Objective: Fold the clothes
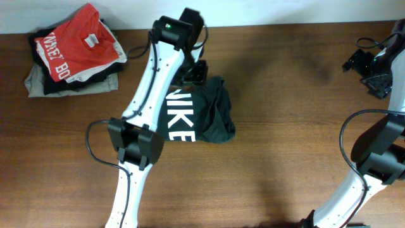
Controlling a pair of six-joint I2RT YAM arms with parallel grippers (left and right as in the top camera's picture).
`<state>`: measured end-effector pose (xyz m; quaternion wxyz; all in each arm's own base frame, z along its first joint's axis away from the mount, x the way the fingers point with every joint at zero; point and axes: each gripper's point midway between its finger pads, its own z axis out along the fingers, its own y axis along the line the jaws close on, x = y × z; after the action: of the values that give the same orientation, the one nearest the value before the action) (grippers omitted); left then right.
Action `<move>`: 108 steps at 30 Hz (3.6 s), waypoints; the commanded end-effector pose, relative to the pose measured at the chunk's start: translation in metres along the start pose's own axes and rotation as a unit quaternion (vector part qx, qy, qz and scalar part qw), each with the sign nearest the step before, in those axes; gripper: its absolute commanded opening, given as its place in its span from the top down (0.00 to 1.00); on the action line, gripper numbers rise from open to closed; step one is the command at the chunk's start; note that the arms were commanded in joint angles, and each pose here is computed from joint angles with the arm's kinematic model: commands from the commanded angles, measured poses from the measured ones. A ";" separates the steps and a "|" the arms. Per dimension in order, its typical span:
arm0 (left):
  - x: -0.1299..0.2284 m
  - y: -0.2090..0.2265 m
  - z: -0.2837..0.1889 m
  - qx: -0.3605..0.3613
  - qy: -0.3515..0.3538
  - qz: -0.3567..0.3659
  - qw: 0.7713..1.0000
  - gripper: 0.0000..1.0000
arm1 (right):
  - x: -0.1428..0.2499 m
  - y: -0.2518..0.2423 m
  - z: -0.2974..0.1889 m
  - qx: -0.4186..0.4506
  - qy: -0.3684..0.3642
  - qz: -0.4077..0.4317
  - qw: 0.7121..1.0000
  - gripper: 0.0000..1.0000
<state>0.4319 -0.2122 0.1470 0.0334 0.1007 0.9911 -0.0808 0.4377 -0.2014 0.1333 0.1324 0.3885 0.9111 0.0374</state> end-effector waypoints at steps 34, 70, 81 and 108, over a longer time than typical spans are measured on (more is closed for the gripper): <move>0.014 -0.110 0.108 0.022 0.010 0.070 0.997 0.33 | -0.006 0.000 -0.012 0.001 -0.017 -0.005 1.000 0.02; 0.156 -0.146 0.075 0.107 0.173 0.160 0.966 0.01 | -0.006 0.000 -0.012 0.001 -0.017 -0.005 1.000 0.01; 0.146 -0.122 0.093 0.030 0.159 0.143 0.976 0.01 | -0.006 0.000 -0.012 0.001 -0.017 -0.005 1.000 0.01; 0.170 -0.197 0.087 0.077 0.150 0.241 0.956 0.32 | -0.006 0.000 -0.012 0.001 -0.017 -0.005 1.000 0.01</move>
<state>0.2034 -0.3781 0.0461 -0.1433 0.3373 0.9240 -0.1092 0.4378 -0.2015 0.1333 0.1326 0.3885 0.9111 0.0374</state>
